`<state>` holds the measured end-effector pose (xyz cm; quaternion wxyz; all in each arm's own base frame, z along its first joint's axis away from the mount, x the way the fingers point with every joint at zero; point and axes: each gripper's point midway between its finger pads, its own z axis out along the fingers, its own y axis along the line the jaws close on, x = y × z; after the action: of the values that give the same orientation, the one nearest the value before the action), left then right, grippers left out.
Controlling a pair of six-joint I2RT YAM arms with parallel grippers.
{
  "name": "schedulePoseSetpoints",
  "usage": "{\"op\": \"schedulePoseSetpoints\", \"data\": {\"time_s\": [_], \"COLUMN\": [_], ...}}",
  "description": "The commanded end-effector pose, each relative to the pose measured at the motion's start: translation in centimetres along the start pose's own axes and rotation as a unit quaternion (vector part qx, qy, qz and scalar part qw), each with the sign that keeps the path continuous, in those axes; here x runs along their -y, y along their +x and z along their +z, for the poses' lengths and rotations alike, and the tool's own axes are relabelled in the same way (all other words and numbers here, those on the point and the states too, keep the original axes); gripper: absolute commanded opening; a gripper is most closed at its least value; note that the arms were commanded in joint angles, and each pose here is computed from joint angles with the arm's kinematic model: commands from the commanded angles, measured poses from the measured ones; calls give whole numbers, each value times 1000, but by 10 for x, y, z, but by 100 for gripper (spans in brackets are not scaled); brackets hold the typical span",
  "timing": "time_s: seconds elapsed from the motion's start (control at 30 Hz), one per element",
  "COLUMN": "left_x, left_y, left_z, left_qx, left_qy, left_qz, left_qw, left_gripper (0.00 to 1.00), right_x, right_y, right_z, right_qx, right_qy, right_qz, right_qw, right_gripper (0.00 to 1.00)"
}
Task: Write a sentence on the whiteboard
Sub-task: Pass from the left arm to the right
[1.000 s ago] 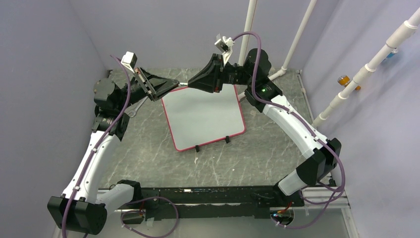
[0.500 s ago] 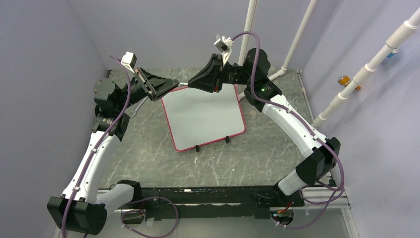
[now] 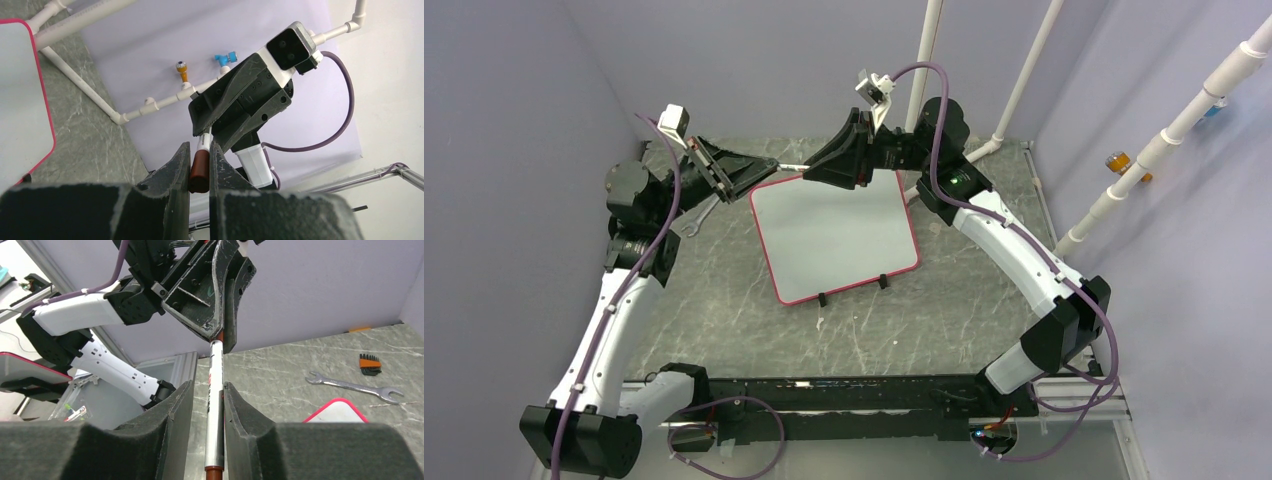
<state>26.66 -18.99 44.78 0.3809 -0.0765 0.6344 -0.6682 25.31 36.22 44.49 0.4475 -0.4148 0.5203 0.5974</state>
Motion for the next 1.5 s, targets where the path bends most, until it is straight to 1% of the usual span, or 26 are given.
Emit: {"op": "schedulePoseSetpoints", "data": {"time_s": [0.0,0.1,0.33,0.43,0.6,0.8,0.97,1.2,1.47], "left_x": [22,22,19,20,16,11,8,4,-1], "left_y": [-12,-12,-10,-10,-10,-9,-8,-9,-9], "left_z": [-3,-3,-3,-3,-2,-3,-2,-1,0], "left_qx": [32,33,28,29,28,26,21,21,16], "left_qy": [29,38,39,44,36,29,25,18,3], "left_qz": [31,28,20,22,20,22,28,31,39], "left_qw": [999,998,999,998,999,999,999,999,999], "left_gripper": [0,0,0,0,0,0,0,0,0], "right_x": [-20,-21,-21,-22,-22,-19,-20,-21,-23], "right_y": [-21,-23,-26,-28,-30,-32,-30,-27,-26], "right_z": [1,2,3,4,5,8,10,13,16], "right_qx": [14,16,20,24,28,30,27,20,18], "right_qy": [-38,-44,-51,-53,-58,-58,-64,-67,-73], "right_qz": [-34,-33,-32,-32,-30,-27,-22,-20,-19], "right_qw": [999,998,998,998,998,997,997,997,997], "right_gripper": [32,33,43,43,39,39,36,31,30]}}
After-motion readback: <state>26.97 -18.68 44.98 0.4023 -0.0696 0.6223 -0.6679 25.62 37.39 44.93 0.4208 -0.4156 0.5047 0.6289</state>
